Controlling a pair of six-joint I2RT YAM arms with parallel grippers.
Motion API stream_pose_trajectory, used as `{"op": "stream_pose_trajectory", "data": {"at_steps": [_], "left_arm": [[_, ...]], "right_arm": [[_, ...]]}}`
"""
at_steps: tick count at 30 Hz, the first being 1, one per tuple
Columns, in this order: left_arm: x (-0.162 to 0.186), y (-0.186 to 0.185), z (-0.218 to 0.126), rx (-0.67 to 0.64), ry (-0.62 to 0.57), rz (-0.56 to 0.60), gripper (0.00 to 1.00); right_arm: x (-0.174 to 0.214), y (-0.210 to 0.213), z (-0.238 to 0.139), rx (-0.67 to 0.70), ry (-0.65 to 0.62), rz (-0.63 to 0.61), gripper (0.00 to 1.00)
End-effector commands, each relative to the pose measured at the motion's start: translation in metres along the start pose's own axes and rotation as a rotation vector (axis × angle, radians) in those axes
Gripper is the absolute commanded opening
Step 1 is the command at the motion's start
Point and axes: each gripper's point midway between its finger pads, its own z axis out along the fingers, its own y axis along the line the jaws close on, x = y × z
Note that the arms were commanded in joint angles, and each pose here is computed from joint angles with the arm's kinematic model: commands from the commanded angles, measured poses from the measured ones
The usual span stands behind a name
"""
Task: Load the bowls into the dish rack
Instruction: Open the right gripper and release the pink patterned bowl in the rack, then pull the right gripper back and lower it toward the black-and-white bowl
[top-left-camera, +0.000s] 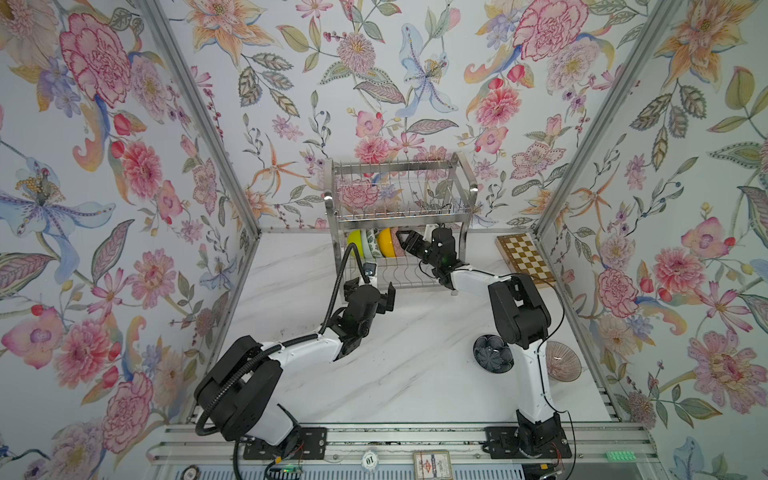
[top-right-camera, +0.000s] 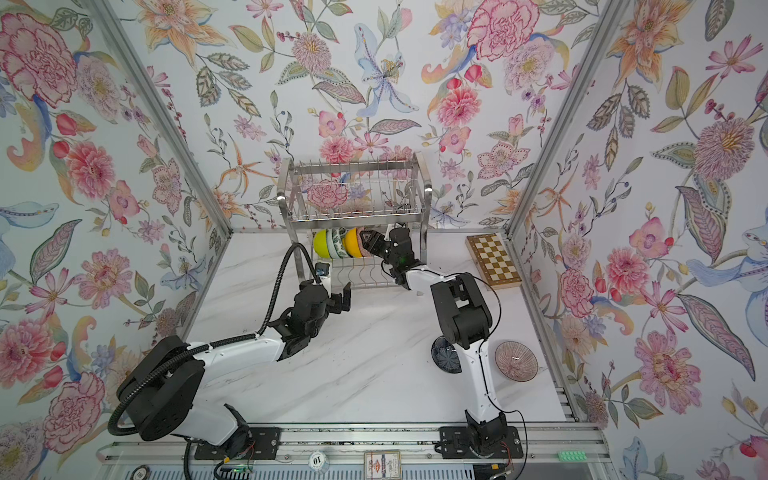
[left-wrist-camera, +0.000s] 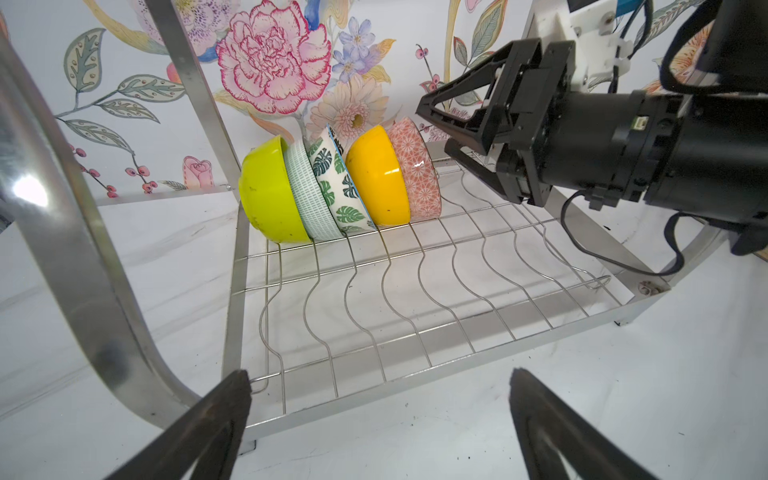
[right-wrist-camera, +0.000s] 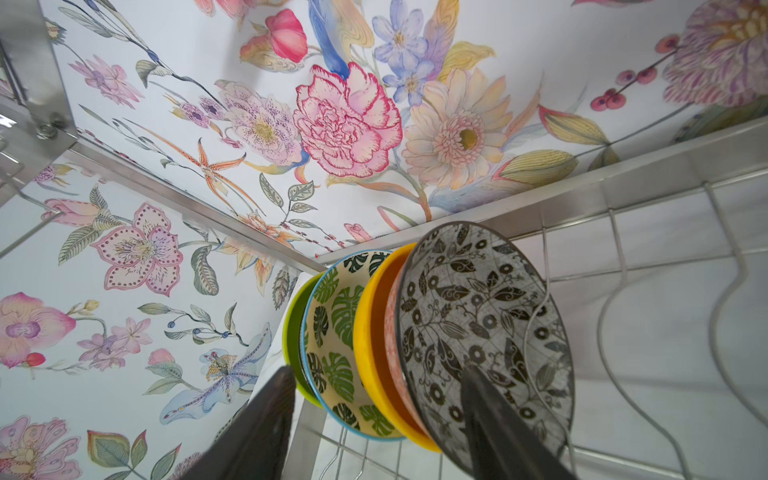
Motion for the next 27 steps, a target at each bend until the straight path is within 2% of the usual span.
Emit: {"op": "stream_pose_trajectory", "data": {"at_steps": [1, 5, 7, 18, 27], "left_arm": [[0.0, 0.005, -0.011, -0.022, -0.006, -0.021, 0.99], [0.003, 0.005, -0.02, -0.02, -0.004, -0.034, 0.99], [0.003, 0.004, -0.025, -0.017, -0.005, -0.042, 0.99], [0.005, -0.001, -0.047, 0.002, -0.021, -0.085, 0.99], [0.006, -0.007, -0.057, 0.031, -0.031, -0.113, 0.99]], "right_arm": [[-0.008, 0.019, -0.014, -0.001, -0.025, -0.047, 0.72], [-0.002, 0.023, -0.026, 0.025, -0.014, -0.066, 0.88], [0.002, 0.023, -0.034, 0.048, -0.009, -0.073, 0.98], [0.027, 0.026, -0.079, 0.186, 0.068, -0.156, 0.99], [0.052, 0.012, -0.125, 0.395, 0.166, -0.221, 0.98]]}}
